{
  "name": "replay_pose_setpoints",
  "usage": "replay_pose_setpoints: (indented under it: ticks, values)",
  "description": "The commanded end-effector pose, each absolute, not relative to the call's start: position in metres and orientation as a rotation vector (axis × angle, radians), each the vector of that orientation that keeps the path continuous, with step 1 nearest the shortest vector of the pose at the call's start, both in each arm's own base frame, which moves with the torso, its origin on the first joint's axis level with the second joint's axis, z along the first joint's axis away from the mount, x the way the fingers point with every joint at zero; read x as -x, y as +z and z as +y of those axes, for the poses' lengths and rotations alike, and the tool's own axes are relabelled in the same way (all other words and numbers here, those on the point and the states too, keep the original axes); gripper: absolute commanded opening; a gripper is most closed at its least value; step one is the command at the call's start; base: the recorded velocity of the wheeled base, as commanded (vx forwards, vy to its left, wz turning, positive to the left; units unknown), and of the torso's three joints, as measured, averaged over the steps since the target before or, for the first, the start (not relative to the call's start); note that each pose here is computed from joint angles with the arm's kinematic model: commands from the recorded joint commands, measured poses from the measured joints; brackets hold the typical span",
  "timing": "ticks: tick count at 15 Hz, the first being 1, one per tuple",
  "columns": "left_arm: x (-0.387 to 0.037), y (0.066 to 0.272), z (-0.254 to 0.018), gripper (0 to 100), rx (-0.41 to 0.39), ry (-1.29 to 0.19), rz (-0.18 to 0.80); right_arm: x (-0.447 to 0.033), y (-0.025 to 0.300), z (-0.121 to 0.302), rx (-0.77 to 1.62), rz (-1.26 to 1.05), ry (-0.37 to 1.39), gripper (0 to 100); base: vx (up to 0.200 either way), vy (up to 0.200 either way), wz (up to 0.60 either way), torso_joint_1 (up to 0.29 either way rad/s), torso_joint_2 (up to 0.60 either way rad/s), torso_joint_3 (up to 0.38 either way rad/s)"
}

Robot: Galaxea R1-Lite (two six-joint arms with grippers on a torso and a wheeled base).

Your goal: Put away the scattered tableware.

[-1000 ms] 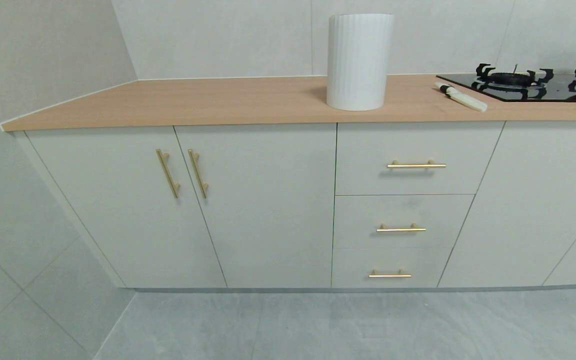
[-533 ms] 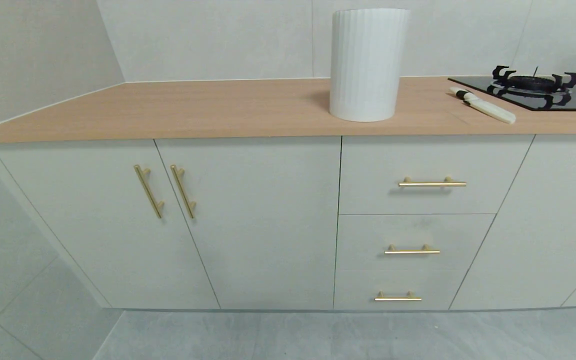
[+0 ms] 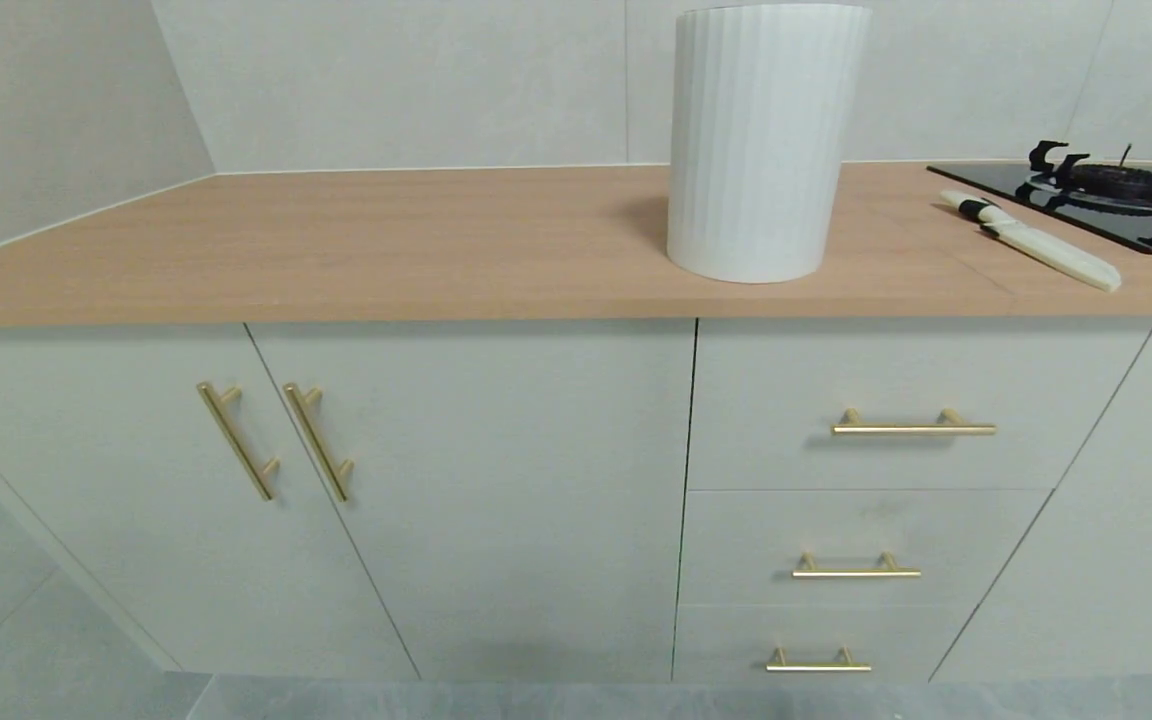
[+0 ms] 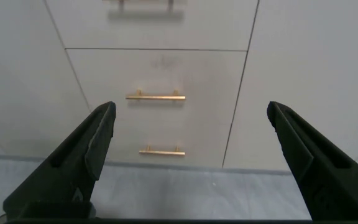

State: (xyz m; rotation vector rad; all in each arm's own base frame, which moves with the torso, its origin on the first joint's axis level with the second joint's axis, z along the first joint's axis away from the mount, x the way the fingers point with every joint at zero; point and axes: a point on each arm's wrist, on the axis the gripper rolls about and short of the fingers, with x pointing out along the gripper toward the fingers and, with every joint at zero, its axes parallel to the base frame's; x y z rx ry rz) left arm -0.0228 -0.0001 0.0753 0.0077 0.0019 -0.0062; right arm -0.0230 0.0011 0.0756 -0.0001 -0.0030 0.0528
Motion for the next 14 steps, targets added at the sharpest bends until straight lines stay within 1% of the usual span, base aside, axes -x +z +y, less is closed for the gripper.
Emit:
replay_pose_setpoints:
  ticks: [1,8,14]
  values:
    - [0.0227,0.0754,-0.0001,100,-0.008,-0.006,0.003,0.0228,0.0756,0.0011,0.0,-0.002,0.054,100,0.2,0.0,0.0,0.002,0.01,0.002]
    - [0.0227,0.0754,-0.0001,100,-0.008,-0.006,0.003,0.0228,0.0756,0.0011,0.0,-0.002,0.054,100,0.2,0.0,0.0,0.004,0.01,0.002]
    - [0.0227,0.0754,-0.0001,100,-0.008,-0.005,0.003,0.0228,0.0756,0.0011,0.0,-0.002,0.054,100,0.0,0.0,0.0,0.0,0.0,0.0]
